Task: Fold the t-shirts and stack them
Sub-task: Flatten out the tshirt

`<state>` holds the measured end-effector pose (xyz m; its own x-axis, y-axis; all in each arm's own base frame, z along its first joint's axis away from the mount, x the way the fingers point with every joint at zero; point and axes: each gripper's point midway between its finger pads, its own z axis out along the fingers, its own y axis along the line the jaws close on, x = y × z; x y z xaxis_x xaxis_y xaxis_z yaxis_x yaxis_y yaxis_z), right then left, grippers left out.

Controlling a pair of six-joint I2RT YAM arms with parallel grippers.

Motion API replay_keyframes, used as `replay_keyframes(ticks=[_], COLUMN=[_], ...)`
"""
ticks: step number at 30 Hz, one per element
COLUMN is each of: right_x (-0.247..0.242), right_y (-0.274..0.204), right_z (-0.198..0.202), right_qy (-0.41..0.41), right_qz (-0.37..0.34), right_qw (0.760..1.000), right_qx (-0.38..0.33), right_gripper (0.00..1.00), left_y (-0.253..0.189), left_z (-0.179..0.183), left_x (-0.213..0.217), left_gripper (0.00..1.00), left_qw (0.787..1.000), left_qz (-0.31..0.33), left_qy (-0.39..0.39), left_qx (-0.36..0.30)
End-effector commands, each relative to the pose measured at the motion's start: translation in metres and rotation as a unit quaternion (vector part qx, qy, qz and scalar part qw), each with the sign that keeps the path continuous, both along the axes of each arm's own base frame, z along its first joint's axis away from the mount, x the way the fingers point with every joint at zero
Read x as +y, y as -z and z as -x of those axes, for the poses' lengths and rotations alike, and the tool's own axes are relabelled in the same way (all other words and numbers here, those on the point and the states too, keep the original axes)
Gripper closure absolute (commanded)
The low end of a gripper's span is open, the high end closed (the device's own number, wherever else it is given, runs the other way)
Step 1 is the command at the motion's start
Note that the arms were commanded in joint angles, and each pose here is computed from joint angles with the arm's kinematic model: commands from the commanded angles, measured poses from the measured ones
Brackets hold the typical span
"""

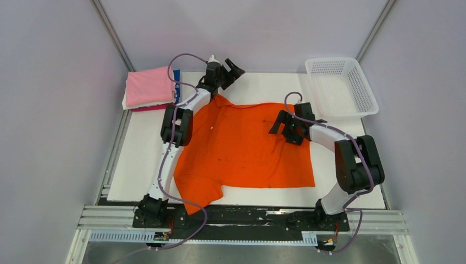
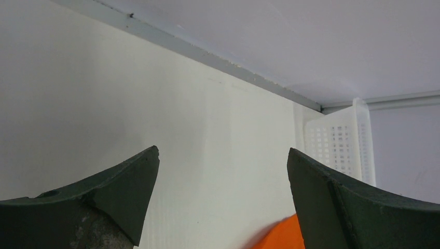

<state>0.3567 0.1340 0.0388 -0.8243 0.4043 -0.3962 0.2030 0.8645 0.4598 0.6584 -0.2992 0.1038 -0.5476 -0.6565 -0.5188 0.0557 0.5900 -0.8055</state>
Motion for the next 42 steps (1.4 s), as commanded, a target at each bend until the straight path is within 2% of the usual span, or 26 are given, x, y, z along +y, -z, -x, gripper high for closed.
replay_keyframes(ticks=[1,3,4,5,10,15,18,22,27,42], right_x=[-0.011,-0.013,-0.014,-0.015,-0.018,-0.02,-0.021,-0.022,-0.022,-0.022], right_y=[0.015,0.017,0.018,0.019,0.02,0.019,0.018,0.018,0.019,0.024], right_z=[0.007,0.011,0.013,0.015,0.022,0.024,0.025,0.027,0.029,0.028], right_qy=[0.001,0.002,0.004,0.006,0.01,0.01,0.01,0.009,0.007,0.005], right_qz=[0.019,0.021,0.023,0.024,0.026,0.029,0.03,0.031,0.032,0.035], right_qw=[1.0,1.0,0.999,0.999,0.999,0.999,0.999,0.999,0.999,0.999], right_qx=[0.018,0.021,0.023,0.026,0.029,0.027,0.025,0.025,0.028,0.038], right_gripper=[0.0,0.0,0.0,0.0,0.0,0.0,0.0,0.0,0.0,0.0], left_y=[-0.02,-0.043,-0.071,-0.065,-0.1,-0.081,-0.056,-0.027,0.002,0.024], left_z=[-0.004,-0.001,0.002,0.007,0.051,0.091,0.117,0.131,0.125,0.083], left_x=[-0.014,-0.011,-0.009,-0.005,0.022,0.061,0.083,0.101,0.106,0.073], left_gripper=[0.0,0.0,0.0,0.0,0.0,0.0,0.0,0.0,0.0,0.0], left_qw=[0.999,0.997,0.996,0.995,0.992,0.989,0.985,0.98,0.979,0.991], left_qz=[-0.019,-0.034,-0.036,-0.054,-0.095,-0.145,-0.169,-0.181,-0.171,-0.103], left_qy=[0.034,0.036,0.034,0.037,0.025,-0.021,-0.039,-0.054,-0.051,-0.023], left_qx=[-0.031,-0.057,-0.077,-0.073,-0.08,-0.033,0.019,0.059,0.095,0.086])
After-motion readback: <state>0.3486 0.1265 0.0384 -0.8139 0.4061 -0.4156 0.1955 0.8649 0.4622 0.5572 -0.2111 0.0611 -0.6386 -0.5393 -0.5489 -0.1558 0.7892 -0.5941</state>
